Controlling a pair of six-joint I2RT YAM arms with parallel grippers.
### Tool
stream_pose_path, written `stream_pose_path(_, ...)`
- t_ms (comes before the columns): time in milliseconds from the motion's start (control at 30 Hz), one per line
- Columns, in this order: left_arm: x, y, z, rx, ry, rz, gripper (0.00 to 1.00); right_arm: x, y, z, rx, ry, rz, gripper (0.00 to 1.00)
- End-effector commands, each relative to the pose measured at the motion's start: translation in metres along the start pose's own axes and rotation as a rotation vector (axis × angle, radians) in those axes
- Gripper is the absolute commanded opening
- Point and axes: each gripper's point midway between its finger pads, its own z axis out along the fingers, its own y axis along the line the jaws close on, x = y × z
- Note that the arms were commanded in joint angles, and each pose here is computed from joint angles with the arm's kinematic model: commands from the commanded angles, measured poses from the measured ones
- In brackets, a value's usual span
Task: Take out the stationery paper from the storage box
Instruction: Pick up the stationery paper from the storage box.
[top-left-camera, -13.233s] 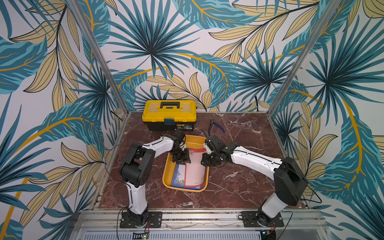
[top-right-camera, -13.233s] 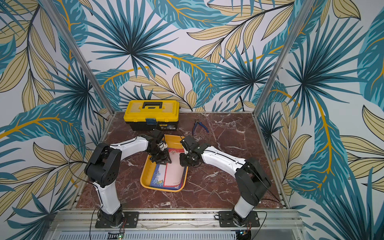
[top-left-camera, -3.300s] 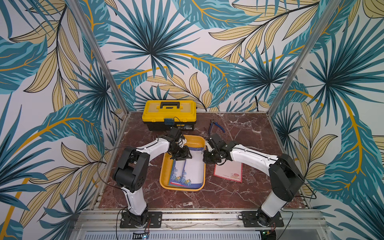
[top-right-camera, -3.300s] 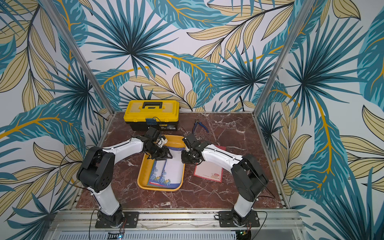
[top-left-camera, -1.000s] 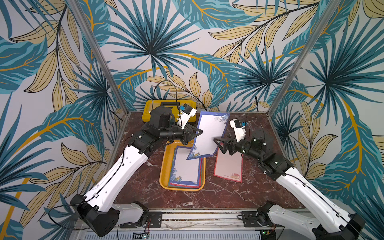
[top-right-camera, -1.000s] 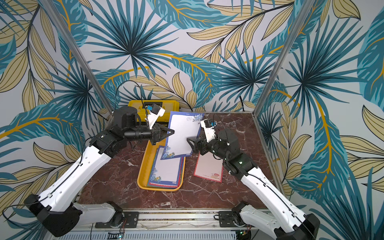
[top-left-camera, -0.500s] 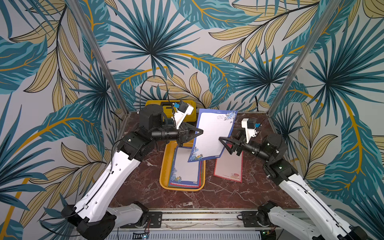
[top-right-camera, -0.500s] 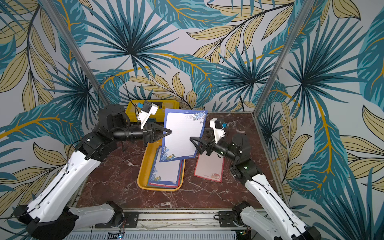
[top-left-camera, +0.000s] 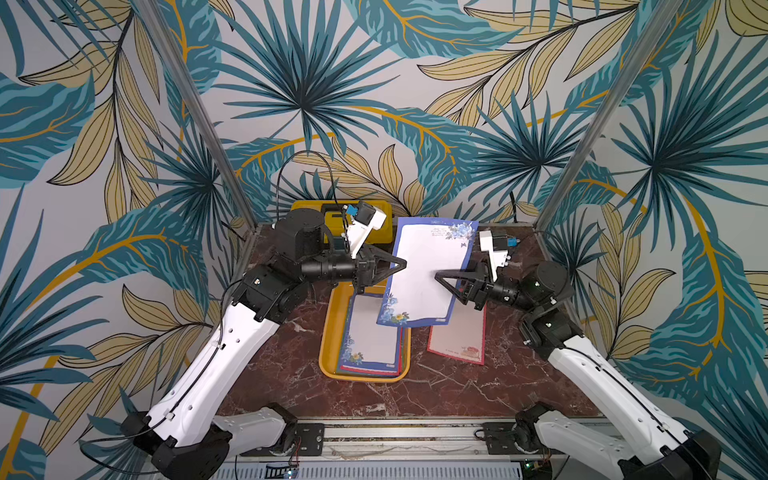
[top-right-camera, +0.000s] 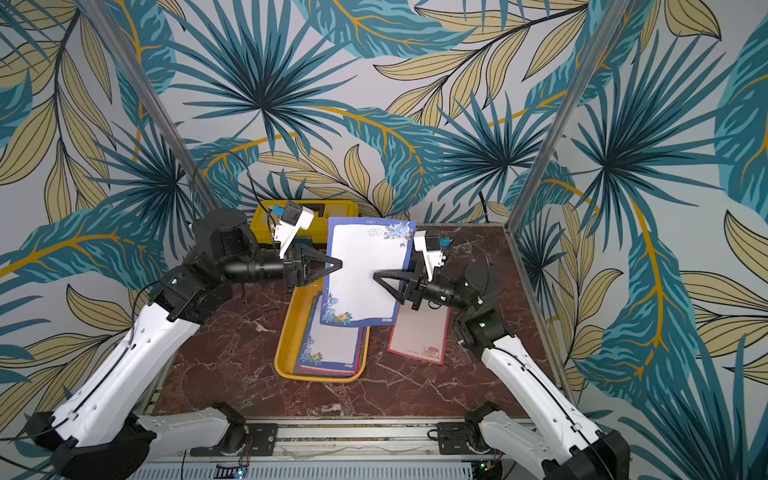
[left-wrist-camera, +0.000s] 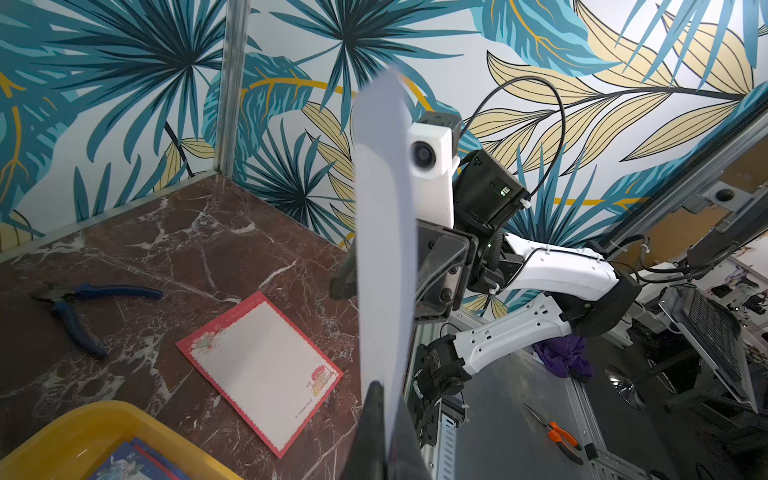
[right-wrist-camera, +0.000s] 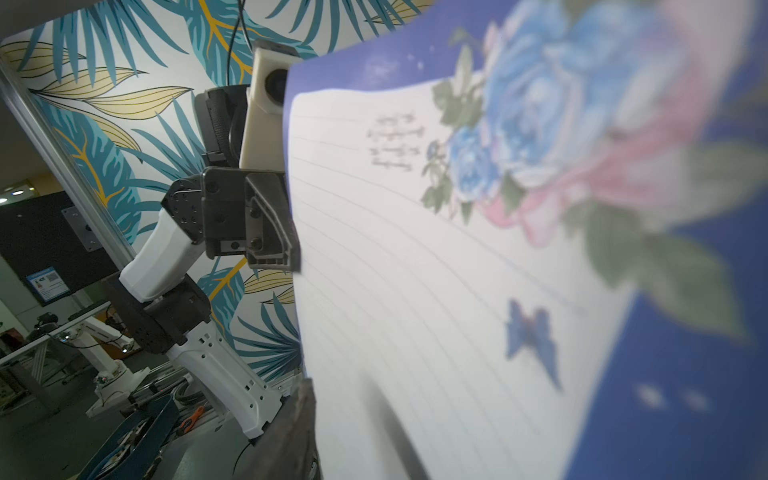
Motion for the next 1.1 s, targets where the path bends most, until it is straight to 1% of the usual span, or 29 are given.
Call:
stream_pose_path(0,-0.010,-0.008,-0.005,0.003,-0.045,0.029,0.00,-0.007,0.011,-0.001,-0.051,-0.016,0.002,0.34)
stream_pose_path(33,-0.011,-0.008,-0.005,0.000,-0.048,0.027,0.00,-0.006,0.011,-0.001,-0.049,-0.015,0.006,0.30)
stream_pose_path(100,-0.011,-0.007,-0.005,0.000,-0.052,0.021,0.00,-0.006,0.011,-0.002,-0.045,-0.019,0.004,0.29)
stream_pose_path(200,-0.012,-0.007,-0.004,0.005,-0.054,0.015,0.00,-0.004,0.010,-0.003,-0.034,-0.020,0.004,0.19)
stream_pose_path(400,-0.011,-0.004,-0.003,-0.004,-0.064,0.014,0.00,-0.001,0.001,-0.003,0.008,-0.016,0.009,0.11)
stream_pose_path(467,-0.008,0.000,-0.003,-0.014,-0.064,0.011,0.00,-0.003,-0.001,-0.003,0.021,-0.022,0.009,0.01)
stream_pose_path(533,-0.006,0.003,-0.001,-0.022,-0.064,0.009,0.00,-0.004,-0.002,-0.003,0.031,-0.022,0.009,0.00)
stream_pose_path(633,-0.003,0.009,0.000,-0.040,-0.069,0.010,0.07,0.000,-0.007,-0.003,0.054,-0.012,0.021,0.00)
stream_pose_path(667,-0.003,0.010,0.000,-0.040,-0.076,0.013,0.12,0.002,-0.010,-0.003,0.067,-0.003,0.030,0.00)
stream_pose_path(733,-0.005,0.012,0.000,-0.049,-0.097,0.020,0.28,0.007,-0.015,-0.004,0.099,0.016,0.048,0.00)
stream_pose_path(800,-0.007,0.018,0.000,-0.081,-0.114,0.023,0.49,0.014,-0.020,-0.007,0.135,0.042,0.058,0.00)
stream_pose_path(833,-0.008,0.022,-0.002,-0.106,-0.123,0.022,0.56,0.018,-0.023,-0.008,0.152,0.058,0.062,0.00)
stream_pose_path(900,-0.007,0.027,-0.003,-0.136,-0.130,0.026,0.62,0.024,-0.026,-0.011,0.179,0.086,0.063,0.00)
stream_pose_path(933,-0.006,0.032,-0.003,-0.158,-0.134,0.027,0.66,0.027,-0.027,-0.012,0.191,0.101,0.066,0.00)
stream_pose_path(1067,-0.003,0.044,-0.004,-0.207,-0.137,0.026,0.69,0.031,-0.027,-0.015,0.215,0.132,0.071,0.00)
